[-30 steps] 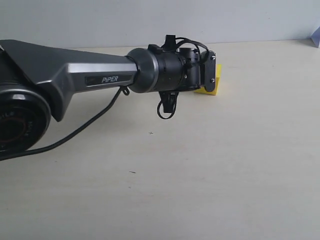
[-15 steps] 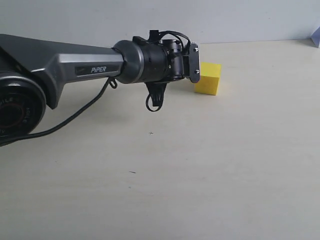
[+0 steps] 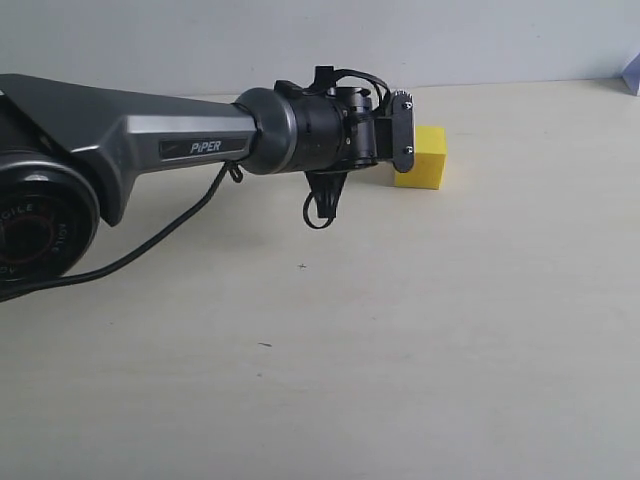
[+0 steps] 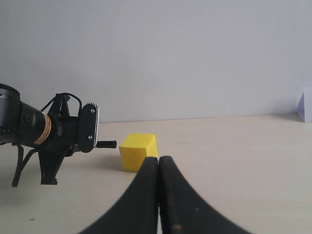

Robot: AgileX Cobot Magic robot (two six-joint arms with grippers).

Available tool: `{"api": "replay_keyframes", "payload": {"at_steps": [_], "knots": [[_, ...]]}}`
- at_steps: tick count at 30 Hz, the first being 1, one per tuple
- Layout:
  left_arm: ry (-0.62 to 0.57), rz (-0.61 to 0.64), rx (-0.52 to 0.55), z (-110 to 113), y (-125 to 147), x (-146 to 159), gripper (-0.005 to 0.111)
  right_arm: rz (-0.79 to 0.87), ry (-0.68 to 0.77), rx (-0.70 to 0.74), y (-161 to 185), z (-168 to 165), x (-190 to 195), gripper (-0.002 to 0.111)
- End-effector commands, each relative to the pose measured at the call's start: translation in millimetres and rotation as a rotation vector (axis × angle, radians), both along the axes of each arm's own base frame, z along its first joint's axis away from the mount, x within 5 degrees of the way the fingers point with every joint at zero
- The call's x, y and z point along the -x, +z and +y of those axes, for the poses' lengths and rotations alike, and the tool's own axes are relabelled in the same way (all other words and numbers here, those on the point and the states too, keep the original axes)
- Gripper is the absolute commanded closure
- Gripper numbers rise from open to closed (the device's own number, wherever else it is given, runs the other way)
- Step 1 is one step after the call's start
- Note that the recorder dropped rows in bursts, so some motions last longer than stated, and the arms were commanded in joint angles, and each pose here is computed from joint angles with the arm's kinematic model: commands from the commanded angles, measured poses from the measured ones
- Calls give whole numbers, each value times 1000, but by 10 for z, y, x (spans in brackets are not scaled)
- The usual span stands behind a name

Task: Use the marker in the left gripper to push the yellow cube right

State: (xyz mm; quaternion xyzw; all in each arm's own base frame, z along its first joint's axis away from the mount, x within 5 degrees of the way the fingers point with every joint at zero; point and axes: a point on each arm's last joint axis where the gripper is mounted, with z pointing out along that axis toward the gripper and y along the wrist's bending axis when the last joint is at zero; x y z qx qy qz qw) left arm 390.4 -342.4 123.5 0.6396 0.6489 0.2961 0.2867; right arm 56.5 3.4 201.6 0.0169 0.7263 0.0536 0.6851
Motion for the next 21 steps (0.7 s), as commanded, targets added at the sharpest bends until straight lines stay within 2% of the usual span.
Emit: {"api": "replay_keyframes", "payload": {"at_steps": [1, 7, 12, 21], "knots": [[19, -4, -2, 11, 11, -22, 107, -9, 0, 1, -6, 0, 2, 108], [57, -5, -119, -44, -111, -102, 107, -9, 0, 1, -6, 0, 2, 108], [44, 5, -67, -125, -119, -103, 107, -9, 0, 1, -6, 0, 2, 108], [57, 2, -21, -134, -120, -113, 107, -9, 0, 1, -6, 0, 2, 108]]}}
